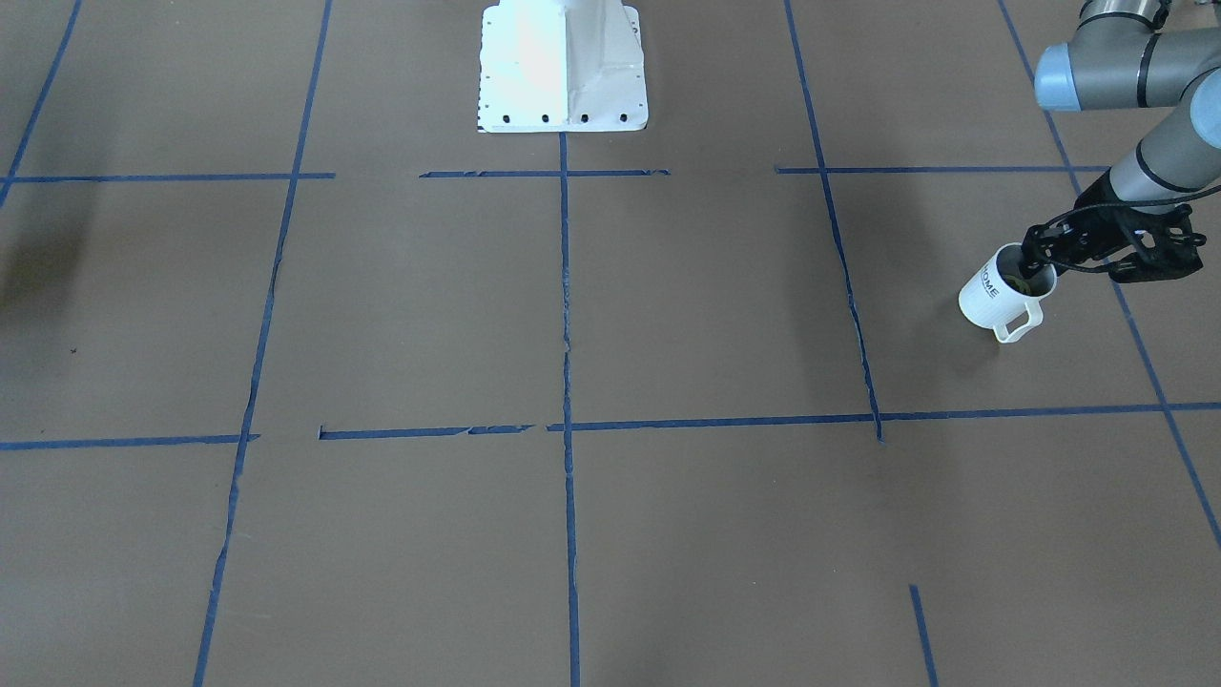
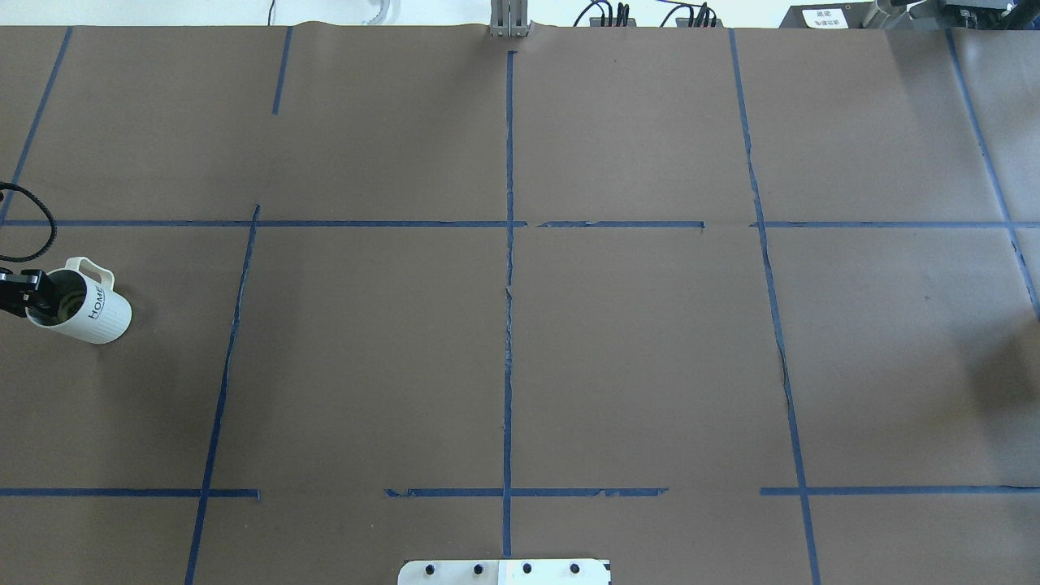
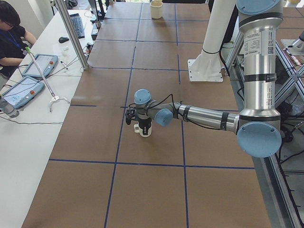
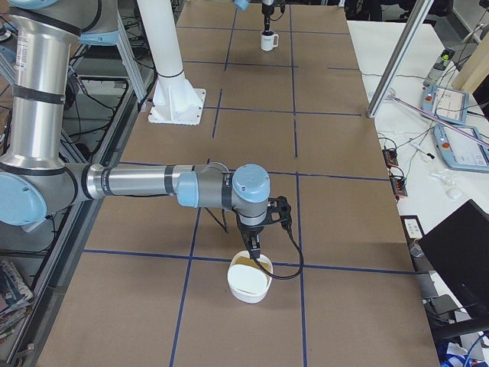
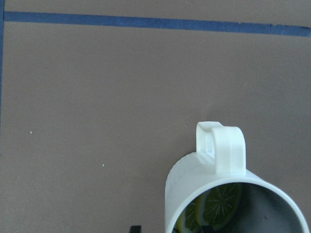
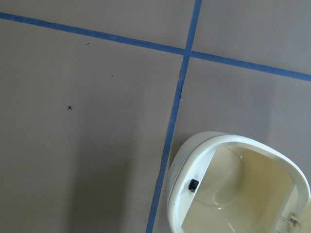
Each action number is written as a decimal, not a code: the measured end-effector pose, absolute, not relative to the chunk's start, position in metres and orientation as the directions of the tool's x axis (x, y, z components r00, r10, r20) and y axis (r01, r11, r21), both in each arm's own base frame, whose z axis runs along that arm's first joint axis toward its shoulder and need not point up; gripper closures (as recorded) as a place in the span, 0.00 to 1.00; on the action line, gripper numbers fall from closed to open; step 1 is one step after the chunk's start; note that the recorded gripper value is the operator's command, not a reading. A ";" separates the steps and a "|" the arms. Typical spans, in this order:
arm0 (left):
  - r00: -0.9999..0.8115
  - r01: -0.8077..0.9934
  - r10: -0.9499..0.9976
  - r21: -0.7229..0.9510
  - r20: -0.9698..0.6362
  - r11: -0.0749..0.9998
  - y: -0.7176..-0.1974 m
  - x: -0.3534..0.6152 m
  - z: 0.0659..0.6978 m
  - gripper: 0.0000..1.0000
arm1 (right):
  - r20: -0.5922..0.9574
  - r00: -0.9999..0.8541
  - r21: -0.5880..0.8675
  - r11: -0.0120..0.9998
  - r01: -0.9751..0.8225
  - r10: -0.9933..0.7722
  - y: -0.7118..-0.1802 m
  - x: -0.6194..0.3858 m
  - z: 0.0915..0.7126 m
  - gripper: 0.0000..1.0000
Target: Left arm hands cup to right arm to dump lemon
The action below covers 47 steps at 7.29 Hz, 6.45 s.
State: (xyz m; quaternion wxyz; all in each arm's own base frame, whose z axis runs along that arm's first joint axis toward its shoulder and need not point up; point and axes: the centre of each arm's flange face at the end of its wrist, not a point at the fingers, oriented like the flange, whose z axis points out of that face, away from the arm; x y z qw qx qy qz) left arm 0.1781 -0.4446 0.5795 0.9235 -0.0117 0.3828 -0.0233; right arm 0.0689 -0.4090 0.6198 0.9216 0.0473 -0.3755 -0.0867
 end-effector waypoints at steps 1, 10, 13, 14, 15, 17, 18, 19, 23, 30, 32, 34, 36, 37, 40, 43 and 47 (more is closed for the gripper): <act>0.704 0.035 -0.049 -0.034 -0.708 0.999 -0.443 0.176 0.577 1.00 | 0.684 0.703 0.152 0.980 0.125 -0.195 -0.409 0.068 0.620 0.00; 0.698 0.129 -0.151 -0.085 -0.700 0.988 -0.510 0.178 0.410 0.99 | 0.587 0.574 0.539 0.805 0.250 -0.571 -0.469 -0.014 0.548 0.01; 0.632 0.245 -0.335 -0.229 -0.699 0.942 -0.518 0.233 0.324 0.99 | 0.580 0.449 0.631 0.724 0.279 -0.679 -0.512 -0.108 0.464 0.02; 0.612 0.261 -0.372 -0.266 -0.698 0.928 -0.516 0.257 0.303 0.99 | 0.594 0.413 0.653 0.713 0.254 -0.691 -0.516 -0.147 0.431 0.02; 0.599 0.267 -0.398 -0.296 -0.695 0.917 -0.512 0.277 0.289 0.99 | 0.604 0.388 0.676 0.705 0.215 -0.696 -0.512 -0.182 0.406 0.02; 0.573 0.286 -0.450 -0.347 -0.685 0.893 -0.510 0.304 0.267 0.99 | 0.575 0.404 0.745 0.659 0.100 -0.711 -0.496 -0.249 0.369 0.01; 0.555 0.303 -0.482 -0.375 -0.678 0.876 -0.512 0.314 0.256 0.99 | 0.548 0.426 0.792 0.611 0.013 -0.720 -0.491 -0.285 0.339 0.01; 0.540 0.315 -0.509 -0.399 -0.671 0.861 -0.513 0.321 0.247 0.99 | 0.539 0.445 0.819 0.569 -0.078 -0.715 -0.488 -0.318 0.302 0.04; 0.420 0.395 -0.665 -0.535 -0.617 0.747 -0.511 0.338 0.200 0.99 | 0.569 0.521 0.822 0.418 -0.386 -0.636 -0.392 -0.457 0.257 0.02; 0.323 0.374 -0.759 -0.660 -0.566 0.651 -0.489 0.395 0.124 1.00 | 0.462 0.618 0.882 0.255 -0.396 -0.636 -0.350 -0.532 0.232 0.02; 0.323 0.363 -0.763 -0.671 -0.559 0.646 -0.483 0.408 0.112 1.00 | 0.448 0.622 0.889 0.245 -0.387 -0.642 -0.348 -0.533 0.231 0.02; 0.331 0.351 -0.760 -0.675 -0.559 0.649 -0.478 0.419 0.105 1.00 | 0.445 0.623 0.891 0.243 -0.385 -0.644 -0.348 -0.534 0.230 0.02; 0.342 0.343 -0.755 -0.674 -0.559 0.654 -0.476 0.431 0.100 1.00 | 0.444 0.623 0.891 0.242 -0.385 -0.644 -0.348 -0.534 0.230 0.02; 0.350 0.337 -0.749 -0.671 -0.562 0.661 -0.471 0.442 0.098 1.00 | 0.444 0.622 0.890 0.242 -0.385 -0.644 -0.348 -0.534 0.230 0.02; 0.368 0.320 -0.735 -0.665 -0.569 0.675 -0.459 0.459 0.097 1.00 | 0.444 0.622 0.891 0.242 -0.385 -0.645 -0.347 -0.534 0.230 0.02; 0.363 0.307 -0.729 -0.664 -0.580 0.682 -0.456 0.461 0.095 1.00 | 0.445 0.622 0.890 0.242 -0.385 -0.644 -0.347 -0.534 0.230 0.01; 0.353 0.296 -0.721 -0.660 -0.596 0.690 -0.457 0.461 0.092 1.00 | 0.445 0.621 0.890 0.243 -0.385 -0.646 -0.345 -0.535 0.230 0.01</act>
